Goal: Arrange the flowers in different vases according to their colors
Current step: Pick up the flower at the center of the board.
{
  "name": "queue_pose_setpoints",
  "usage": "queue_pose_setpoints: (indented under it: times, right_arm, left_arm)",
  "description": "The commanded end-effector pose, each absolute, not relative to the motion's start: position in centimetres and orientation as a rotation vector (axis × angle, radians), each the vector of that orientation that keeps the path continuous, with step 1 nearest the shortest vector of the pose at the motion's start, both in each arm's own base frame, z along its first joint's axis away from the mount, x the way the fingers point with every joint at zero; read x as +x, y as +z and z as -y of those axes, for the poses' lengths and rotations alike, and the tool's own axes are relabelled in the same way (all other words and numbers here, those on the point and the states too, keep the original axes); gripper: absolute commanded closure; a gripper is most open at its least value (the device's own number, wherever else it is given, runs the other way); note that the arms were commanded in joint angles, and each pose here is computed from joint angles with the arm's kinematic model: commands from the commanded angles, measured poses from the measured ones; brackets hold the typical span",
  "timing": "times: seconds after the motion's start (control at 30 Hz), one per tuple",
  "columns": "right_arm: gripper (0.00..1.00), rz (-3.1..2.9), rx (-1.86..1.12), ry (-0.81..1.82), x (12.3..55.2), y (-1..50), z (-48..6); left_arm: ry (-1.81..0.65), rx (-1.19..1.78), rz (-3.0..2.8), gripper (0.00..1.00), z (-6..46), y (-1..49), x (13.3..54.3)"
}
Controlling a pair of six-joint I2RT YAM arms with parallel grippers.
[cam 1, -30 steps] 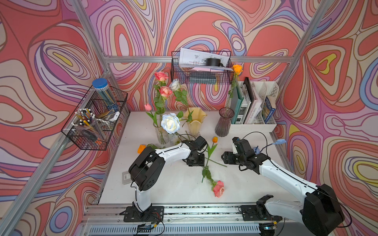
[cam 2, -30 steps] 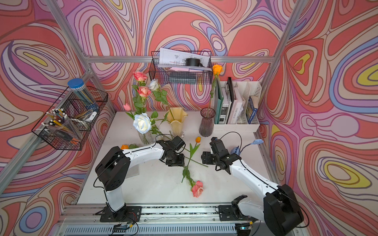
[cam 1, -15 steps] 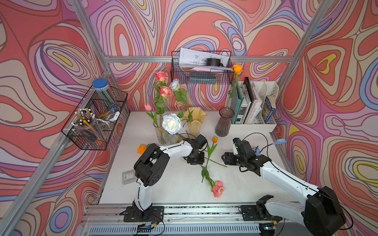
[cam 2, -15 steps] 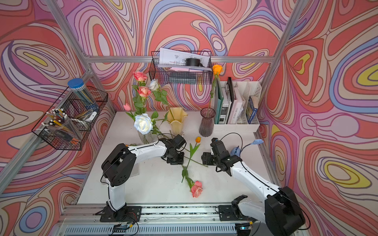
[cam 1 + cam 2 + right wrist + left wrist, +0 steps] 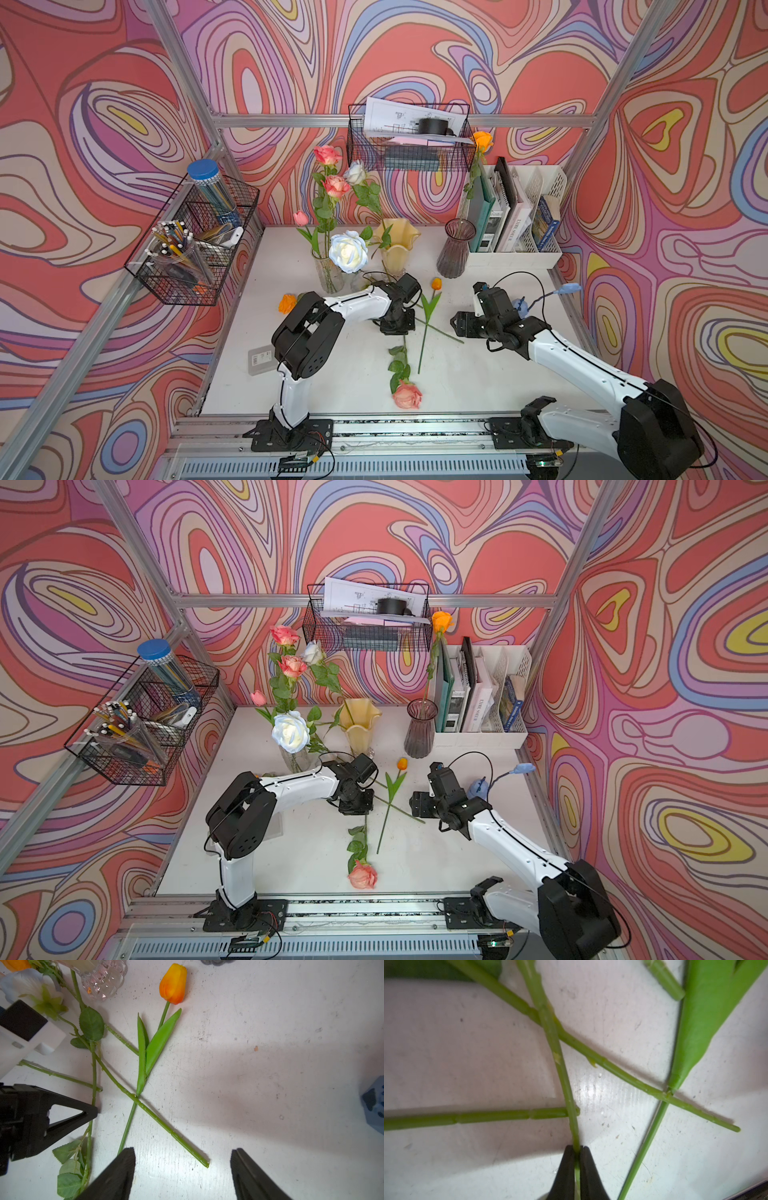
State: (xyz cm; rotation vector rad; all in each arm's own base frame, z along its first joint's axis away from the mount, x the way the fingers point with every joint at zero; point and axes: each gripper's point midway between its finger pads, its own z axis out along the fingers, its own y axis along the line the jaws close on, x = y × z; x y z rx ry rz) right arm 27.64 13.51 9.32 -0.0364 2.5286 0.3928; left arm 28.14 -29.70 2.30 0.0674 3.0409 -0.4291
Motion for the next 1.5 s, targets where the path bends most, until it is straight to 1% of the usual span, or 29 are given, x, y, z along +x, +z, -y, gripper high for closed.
queue_pose_setpoints:
  times: [0.0,0.23,0.43,0.7,0.93,1.07,1.23,1.47]
  right_arm:
    - [0.25,-2.508,-0.042,0.384,27.8,9.6,-13.3]
    - [0.25,-2.509,-0.042,0.381,27.7,9.4,-13.2]
    - [0.25,-2.506,-0.044,0.379,28.0,9.4,-13.3]
    - [0.25,-2.493,-0.04,0.363,28.3,9.9,-13.2]
    - [0.25,-2.448,-0.064,0.358,29.1,11.6,-13.3]
    - [0.25,-2.447,-0.07,0.352,29.6,11.9,-13.5]
    - [0.25,-2.42,-0.095,0.384,29.7,12.7,-14.0]
    - [0.23,-2.333,-0.178,0.397,30.0,15.2,-14.4]
  left_arm:
    - [-0.435,0.063,-3.03,0.92,29.2,3.6,27.9]
    - [-0.467,0.077,-2.987,0.96,28.8,6.1,27.6]
    - [-0.587,0.096,-2.937,0.99,29.6,9.1,27.3]
    - [-0.787,0.185,-2.853,1.0,32.1,13.7,26.8]
    - [-0.868,0.312,-2.796,1.0,33.3,17.1,26.3]
    - [-0.849,0.336,-2.801,1.0,33.3,17.1,26.6]
    - [-0.951,0.35,-2.765,1.0,34.5,18.5,26.5]
    - [-1.132,0.435,-2.691,1.0,36.3,22.6,25.8]
